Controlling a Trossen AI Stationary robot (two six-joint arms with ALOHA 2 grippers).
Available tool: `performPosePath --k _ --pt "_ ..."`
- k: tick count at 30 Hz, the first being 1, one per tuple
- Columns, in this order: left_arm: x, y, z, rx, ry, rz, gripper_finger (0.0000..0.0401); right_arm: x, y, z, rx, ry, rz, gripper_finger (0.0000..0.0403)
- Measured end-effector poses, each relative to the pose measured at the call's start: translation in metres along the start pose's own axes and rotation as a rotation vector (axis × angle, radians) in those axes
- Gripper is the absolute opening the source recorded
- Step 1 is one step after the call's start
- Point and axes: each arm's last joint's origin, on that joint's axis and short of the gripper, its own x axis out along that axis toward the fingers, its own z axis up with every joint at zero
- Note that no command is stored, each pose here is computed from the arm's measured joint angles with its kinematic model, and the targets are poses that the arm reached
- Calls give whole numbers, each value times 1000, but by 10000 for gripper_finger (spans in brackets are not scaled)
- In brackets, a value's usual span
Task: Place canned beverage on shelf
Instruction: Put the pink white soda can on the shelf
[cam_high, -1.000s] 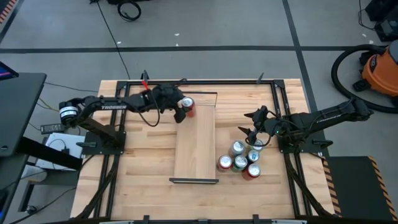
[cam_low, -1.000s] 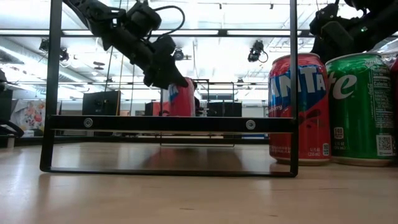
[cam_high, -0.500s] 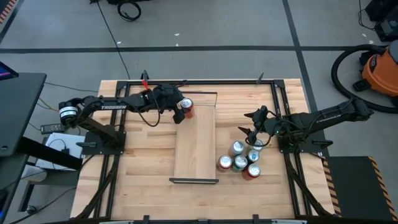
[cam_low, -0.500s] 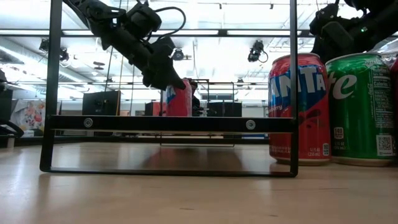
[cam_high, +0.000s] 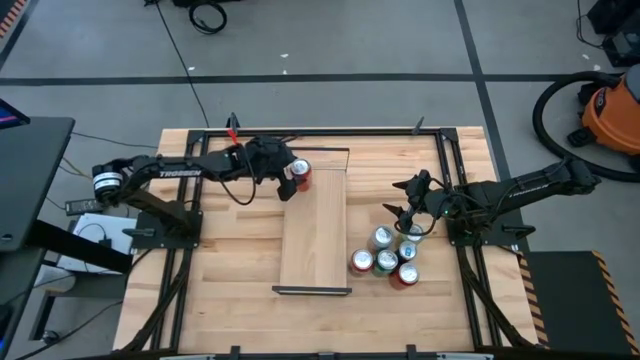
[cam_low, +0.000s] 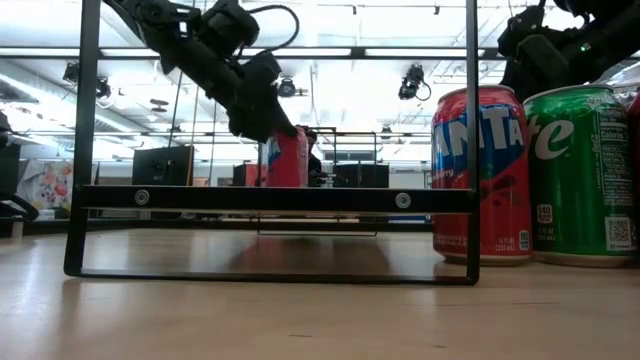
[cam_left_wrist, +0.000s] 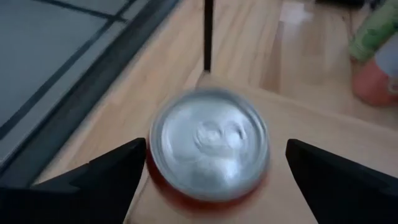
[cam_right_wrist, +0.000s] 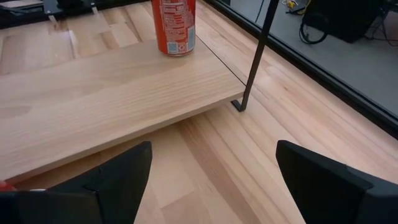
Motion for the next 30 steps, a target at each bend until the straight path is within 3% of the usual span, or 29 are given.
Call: performPosePath --k 12,18,22,30 --pt "-43 -28 38 121 -112 81 398 0 0 0 4 -4 2 354" --pt "-43 -69 42 145 -177 -156 398 0 0 1 -13 -5 5 354" --pt "-39 -94 42 114 -213 -229 398 0 1 2 -18 -15 20 354" --pt "-31 -129 34 103 -219 -329 398 -4 14 9 -56 -21 325 354"
